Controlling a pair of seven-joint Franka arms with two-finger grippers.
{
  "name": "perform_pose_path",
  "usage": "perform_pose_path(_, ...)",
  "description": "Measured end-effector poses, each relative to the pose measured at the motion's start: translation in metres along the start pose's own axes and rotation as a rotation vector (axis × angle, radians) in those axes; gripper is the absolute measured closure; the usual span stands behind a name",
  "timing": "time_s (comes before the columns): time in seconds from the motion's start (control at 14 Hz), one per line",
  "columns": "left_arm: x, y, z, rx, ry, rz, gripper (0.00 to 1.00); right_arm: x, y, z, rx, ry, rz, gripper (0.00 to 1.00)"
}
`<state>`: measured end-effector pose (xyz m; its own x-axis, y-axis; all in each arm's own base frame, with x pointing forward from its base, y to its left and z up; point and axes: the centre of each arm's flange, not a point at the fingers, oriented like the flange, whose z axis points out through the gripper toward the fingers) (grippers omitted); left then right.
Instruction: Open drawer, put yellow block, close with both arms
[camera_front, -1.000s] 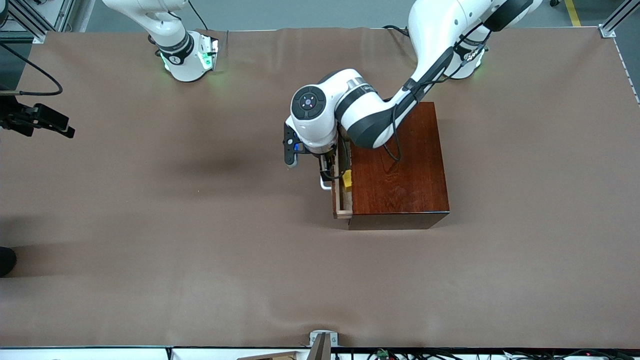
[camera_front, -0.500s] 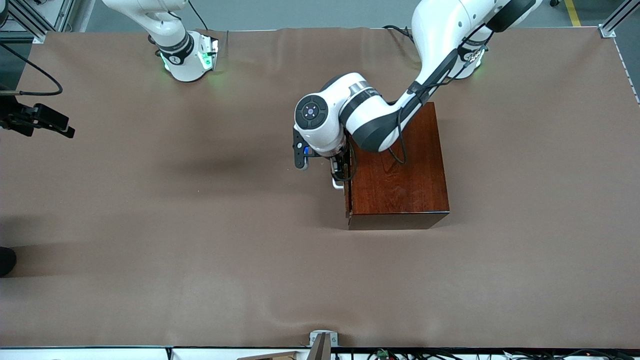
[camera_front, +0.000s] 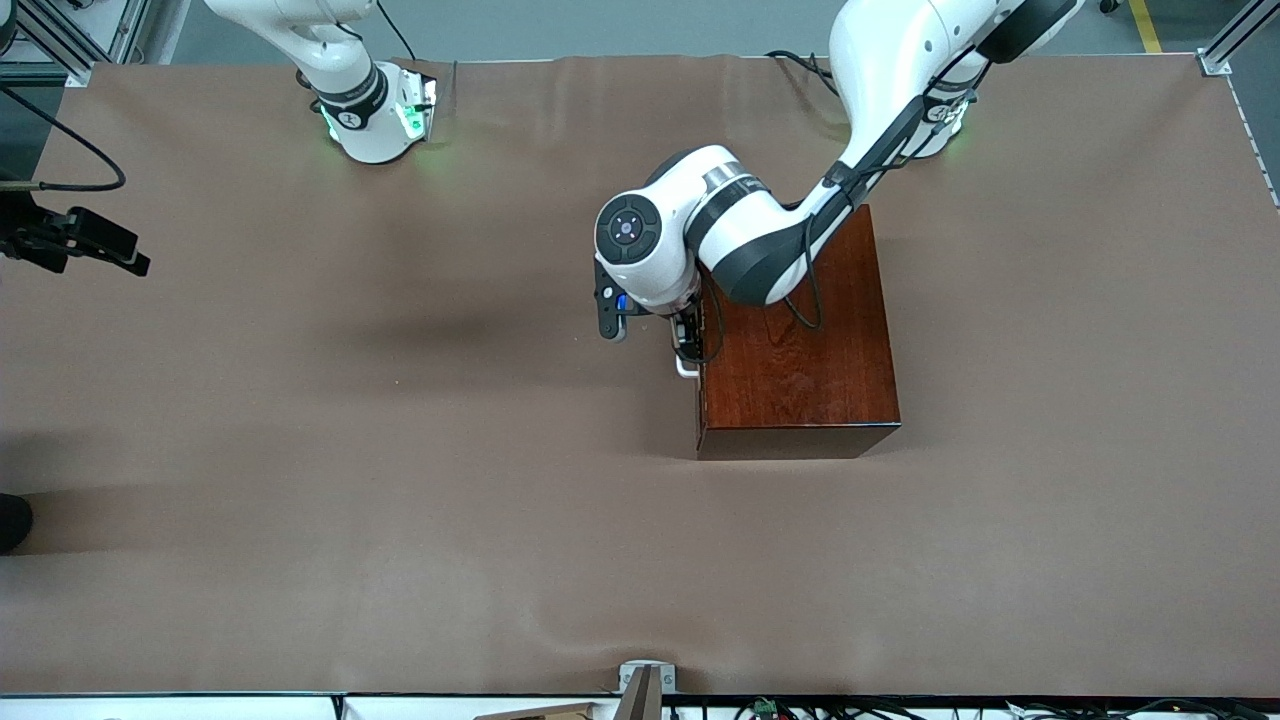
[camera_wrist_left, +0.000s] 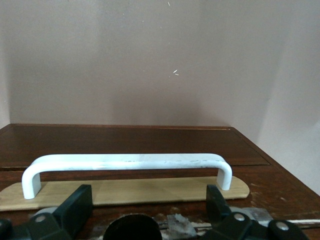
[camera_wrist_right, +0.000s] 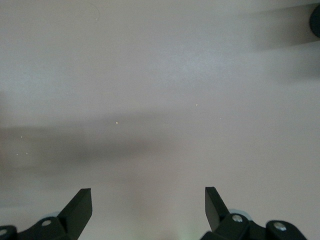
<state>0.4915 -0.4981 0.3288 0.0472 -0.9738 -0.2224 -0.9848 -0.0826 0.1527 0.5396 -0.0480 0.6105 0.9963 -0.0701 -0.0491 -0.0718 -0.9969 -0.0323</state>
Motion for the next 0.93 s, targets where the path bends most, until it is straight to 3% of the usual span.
perform_pose_path(0.29,0.003,0.004,-0.031,0.029,0.049,-0.123,0.00,0.000,0.000,0.000,0.000,0.000,0.000,0.00)
perform_pose_path(0.57,-0.016,0.017,-0.129,0.146,0.217,-0.285,0.00,0.000,0.000,0.000,0.000,0.000,0.000,0.00)
perform_pose_path(0.71,-0.059,0.014,-0.186,0.206,0.280,-0.406,0.00,0.000,0.000,0.000,0.000,0.001,0.000,0.00)
perform_pose_path(0.93,-0.183,-0.022,-0.246,0.215,0.311,-0.632,0.00,0.000,-0.001,0.000,0.000,0.001,-0.001,0.00)
